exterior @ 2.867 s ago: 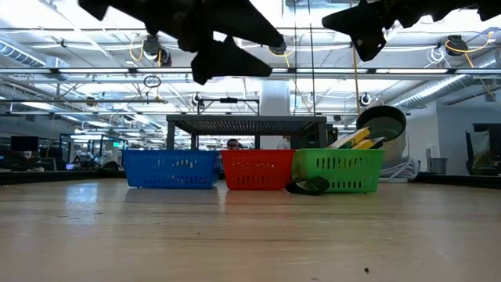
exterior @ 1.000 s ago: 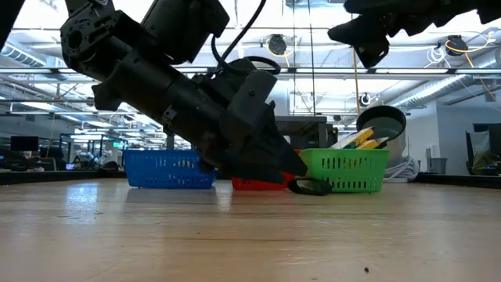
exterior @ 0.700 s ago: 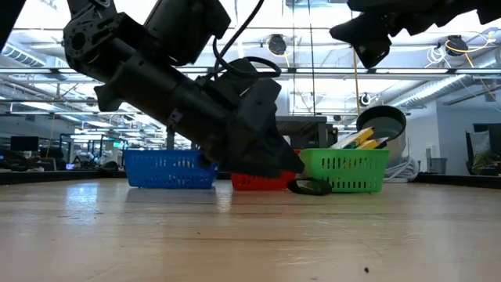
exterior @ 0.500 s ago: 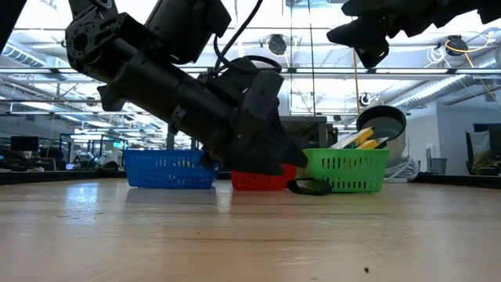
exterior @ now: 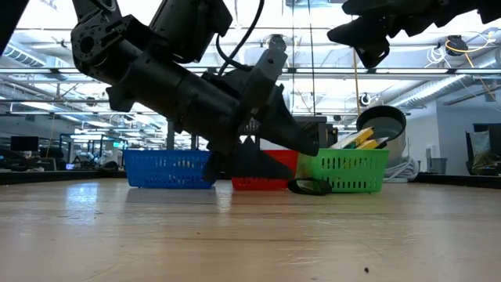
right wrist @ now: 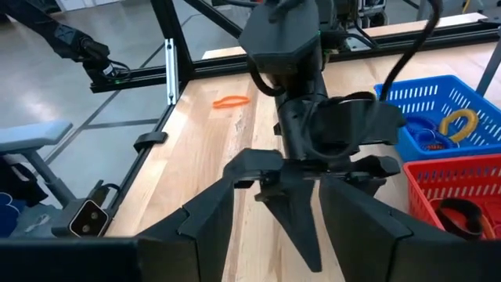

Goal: Pick & Place Office Desk Supplies
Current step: Put the black rubber band into the red bin

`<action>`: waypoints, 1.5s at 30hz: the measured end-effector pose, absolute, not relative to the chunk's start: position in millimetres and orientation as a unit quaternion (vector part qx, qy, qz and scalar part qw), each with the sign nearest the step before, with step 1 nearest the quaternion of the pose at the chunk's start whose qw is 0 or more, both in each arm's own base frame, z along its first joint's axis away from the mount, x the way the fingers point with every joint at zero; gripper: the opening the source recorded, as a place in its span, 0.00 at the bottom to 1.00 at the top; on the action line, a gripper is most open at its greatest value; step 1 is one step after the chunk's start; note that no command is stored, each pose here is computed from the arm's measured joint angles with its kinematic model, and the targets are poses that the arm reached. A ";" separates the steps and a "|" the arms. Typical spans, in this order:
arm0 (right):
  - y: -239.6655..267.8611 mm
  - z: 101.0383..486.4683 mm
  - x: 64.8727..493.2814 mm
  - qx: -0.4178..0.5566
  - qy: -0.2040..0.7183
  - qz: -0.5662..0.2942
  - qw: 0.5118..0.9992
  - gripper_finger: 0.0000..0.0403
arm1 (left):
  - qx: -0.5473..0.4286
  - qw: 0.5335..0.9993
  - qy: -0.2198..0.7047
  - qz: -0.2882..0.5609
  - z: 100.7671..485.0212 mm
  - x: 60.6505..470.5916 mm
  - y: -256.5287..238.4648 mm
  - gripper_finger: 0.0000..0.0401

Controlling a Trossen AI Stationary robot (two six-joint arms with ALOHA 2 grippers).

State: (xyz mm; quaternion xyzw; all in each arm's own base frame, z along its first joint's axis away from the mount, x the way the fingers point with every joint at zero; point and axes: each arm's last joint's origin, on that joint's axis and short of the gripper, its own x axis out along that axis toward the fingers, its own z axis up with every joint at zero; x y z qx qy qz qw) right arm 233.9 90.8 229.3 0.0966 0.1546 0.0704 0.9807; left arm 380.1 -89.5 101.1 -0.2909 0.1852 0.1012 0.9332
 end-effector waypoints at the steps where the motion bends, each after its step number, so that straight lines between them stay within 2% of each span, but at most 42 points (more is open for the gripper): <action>1: 90.8 229.3 233.9 0.097 0.154 0.070 0.981 0.45 | -0.301 0.930 0.184 0.105 101.1 380.4 -88.4 0.64; 17: 90.9 230.1 234.2 0.098 0.150 0.071 0.981 0.45 | -0.342 0.916 0.173 0.121 101.7 382.5 -80.2 0.64; 45: 91.2 232.8 234.9 0.095 0.136 0.074 0.983 0.45 | -0.235 0.943 0.212 0.100 92.1 390.3 -87.1 0.64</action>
